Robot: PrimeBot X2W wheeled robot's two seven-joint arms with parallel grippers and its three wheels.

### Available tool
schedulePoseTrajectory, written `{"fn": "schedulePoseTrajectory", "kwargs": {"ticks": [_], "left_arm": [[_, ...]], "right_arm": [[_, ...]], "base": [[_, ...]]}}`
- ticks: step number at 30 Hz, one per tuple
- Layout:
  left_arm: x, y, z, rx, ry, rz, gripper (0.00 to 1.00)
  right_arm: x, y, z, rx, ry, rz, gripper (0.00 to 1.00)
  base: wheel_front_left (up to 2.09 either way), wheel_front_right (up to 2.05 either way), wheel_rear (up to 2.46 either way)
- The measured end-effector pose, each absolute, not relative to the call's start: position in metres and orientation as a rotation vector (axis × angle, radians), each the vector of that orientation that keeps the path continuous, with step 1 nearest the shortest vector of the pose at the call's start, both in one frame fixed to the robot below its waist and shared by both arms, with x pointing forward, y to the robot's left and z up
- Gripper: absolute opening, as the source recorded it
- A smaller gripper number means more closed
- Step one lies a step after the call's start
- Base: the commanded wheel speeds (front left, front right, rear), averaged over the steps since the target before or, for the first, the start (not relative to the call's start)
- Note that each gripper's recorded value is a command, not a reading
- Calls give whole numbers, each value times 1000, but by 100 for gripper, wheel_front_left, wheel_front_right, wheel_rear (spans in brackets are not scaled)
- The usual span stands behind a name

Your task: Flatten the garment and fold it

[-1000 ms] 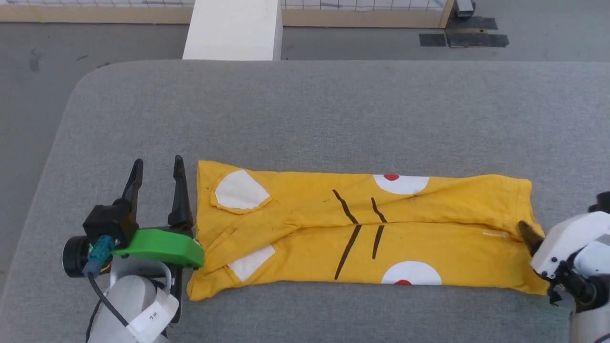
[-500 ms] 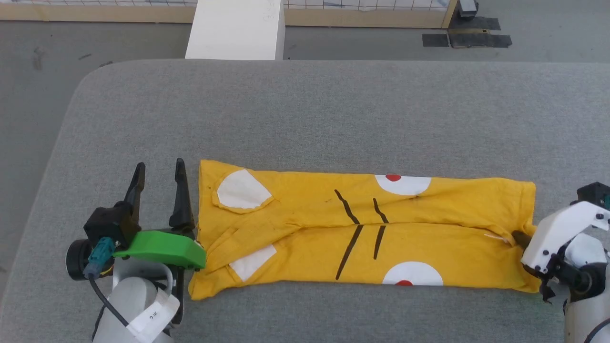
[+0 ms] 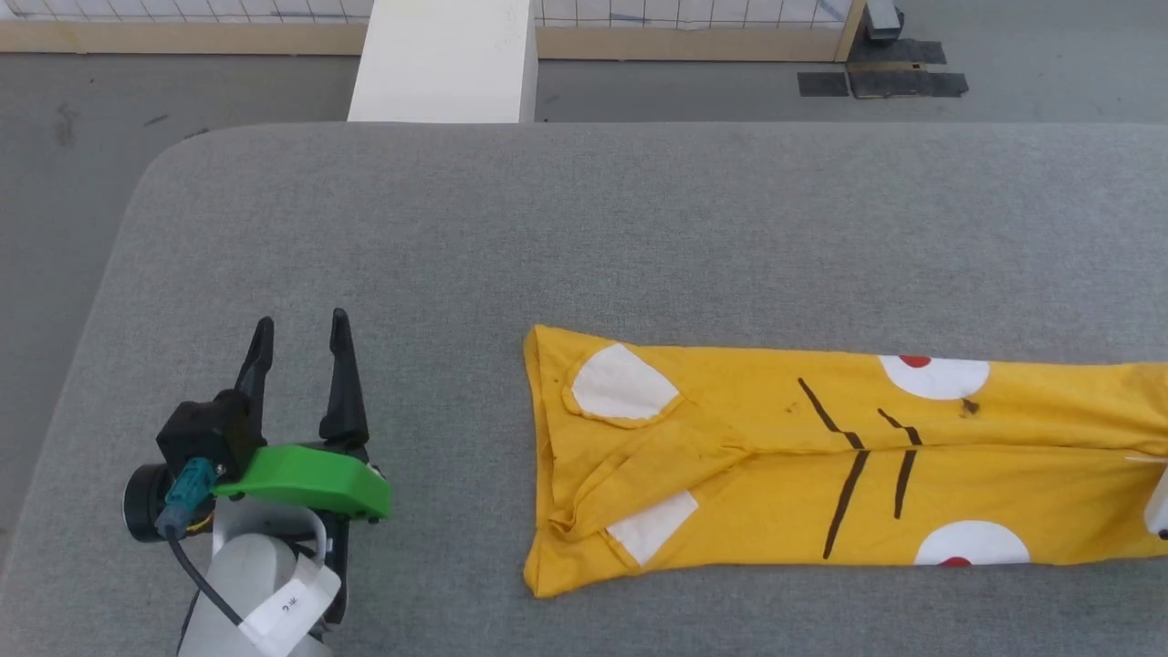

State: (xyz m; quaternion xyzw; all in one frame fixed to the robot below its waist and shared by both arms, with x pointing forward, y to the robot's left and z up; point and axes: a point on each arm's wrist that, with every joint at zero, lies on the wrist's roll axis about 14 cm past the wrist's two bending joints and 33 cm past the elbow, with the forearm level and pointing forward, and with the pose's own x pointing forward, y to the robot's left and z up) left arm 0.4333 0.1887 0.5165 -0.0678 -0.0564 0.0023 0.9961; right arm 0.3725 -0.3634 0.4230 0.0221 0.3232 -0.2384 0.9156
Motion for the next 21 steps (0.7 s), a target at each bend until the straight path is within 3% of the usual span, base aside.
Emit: {"fn": "schedulePoseTrajectory", "kwargs": {"ticks": [11,21], "left_arm": [[429,192,521,-133,-122,8,100],[424,192,523,-139,-131,12,100]], "right_arm": [[374,-341,438,-63,657,-390,0],[393,-187,522,-165,508,93,0]], "base": [[0,0,0],[0,0,0]]}}
